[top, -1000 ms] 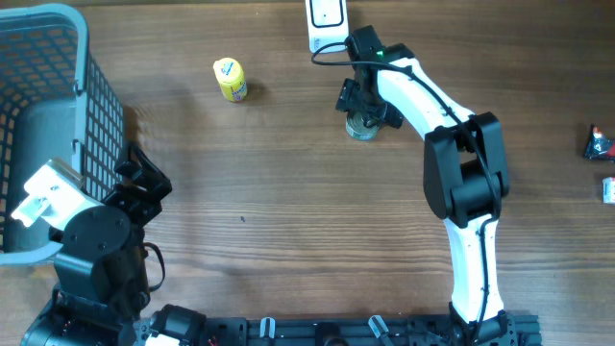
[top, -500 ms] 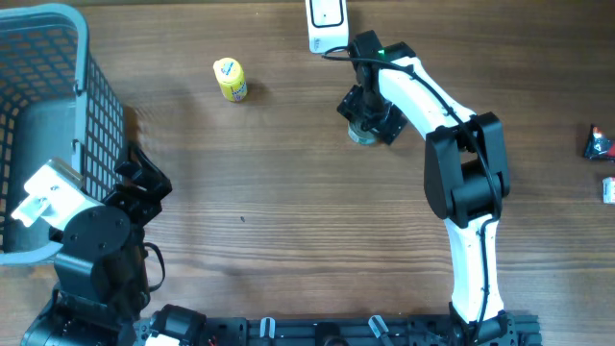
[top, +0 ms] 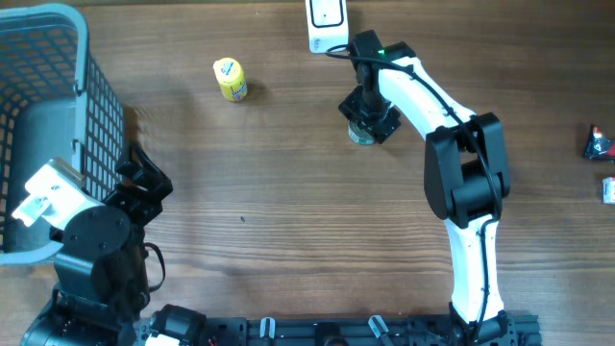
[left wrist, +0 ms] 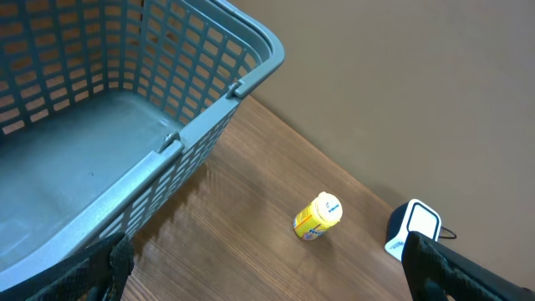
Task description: Scan the item barcode
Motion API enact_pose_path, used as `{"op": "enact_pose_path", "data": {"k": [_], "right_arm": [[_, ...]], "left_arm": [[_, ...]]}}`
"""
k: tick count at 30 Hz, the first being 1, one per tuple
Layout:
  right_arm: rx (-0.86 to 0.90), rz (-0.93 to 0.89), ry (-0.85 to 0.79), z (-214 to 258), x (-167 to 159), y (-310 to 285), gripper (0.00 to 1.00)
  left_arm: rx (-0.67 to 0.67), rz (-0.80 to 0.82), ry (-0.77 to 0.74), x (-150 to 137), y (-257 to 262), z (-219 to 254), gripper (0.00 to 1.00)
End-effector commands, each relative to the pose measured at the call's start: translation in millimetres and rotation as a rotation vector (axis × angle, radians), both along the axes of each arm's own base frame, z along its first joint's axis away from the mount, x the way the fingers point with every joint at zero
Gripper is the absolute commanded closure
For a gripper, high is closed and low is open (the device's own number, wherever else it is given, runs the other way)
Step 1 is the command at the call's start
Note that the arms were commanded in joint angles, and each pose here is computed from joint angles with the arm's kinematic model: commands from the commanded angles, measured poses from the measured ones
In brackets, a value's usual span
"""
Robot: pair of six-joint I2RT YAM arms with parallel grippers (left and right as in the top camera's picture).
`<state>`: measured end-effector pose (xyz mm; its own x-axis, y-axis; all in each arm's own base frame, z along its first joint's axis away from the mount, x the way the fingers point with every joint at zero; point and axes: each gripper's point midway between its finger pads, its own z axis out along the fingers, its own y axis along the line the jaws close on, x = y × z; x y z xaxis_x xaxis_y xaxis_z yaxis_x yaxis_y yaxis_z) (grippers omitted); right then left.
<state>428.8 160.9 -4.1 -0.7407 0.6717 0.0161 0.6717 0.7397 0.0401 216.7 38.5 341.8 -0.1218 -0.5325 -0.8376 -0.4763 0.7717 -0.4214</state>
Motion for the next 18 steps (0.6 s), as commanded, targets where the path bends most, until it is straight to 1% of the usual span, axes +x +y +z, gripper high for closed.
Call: {"op": "enact_pose_path", "data": {"k": [1,5,6,7,8,9,10,13,17,18], "right_arm": [[-0.023,0.178,0.044,-43,-10,5,0.30],[-0.084,0.365,-0.007,-43,2,-3,0.29],[-0.122,0.454,-0.036,-42,10,-7,0.28],[-0.140,0.498,-0.052,-42,15,-9,0.28],[-0.153,0.524,-0.062,-42,17,-10,0.28],[-0.167,0.553,-0.076,-41,21,-11,0.23],[-0.174,0.582,-0.089,-41,25,-12,0.22],[-0.178,0.666,-0.125,-40,34,-9,0.21],[-0.181,0.715,-0.149,-39,40,-6,0.21],[-0.182,0.719,-0.148,-39,40,-6,0.17]], "left_arm": [[-0.014,-0.007,-0.001,0,-2,-1,0.00],[-0.014,-0.007,-0.001,0,-2,-1,0.00],[-0.014,-0.007,-0.001,0,-2,-1,0.00],[-0.014,-0.007,0.000,0,-2,-1,0.00],[-0.014,-0.007,0.000,0,-2,-1,0.00],[-0.014,-0.007,-0.001,0,-2,-1,0.00],[-0.014,-0.007,0.000,0,-2,-1,0.00],[-0.012,-0.007,0.006,-1,-2,-3,0.00],[-0.010,-0.007,0.011,-1,-2,-3,0.00],[-0.010,-0.007,0.010,-1,-2,-3,0.00]]}}
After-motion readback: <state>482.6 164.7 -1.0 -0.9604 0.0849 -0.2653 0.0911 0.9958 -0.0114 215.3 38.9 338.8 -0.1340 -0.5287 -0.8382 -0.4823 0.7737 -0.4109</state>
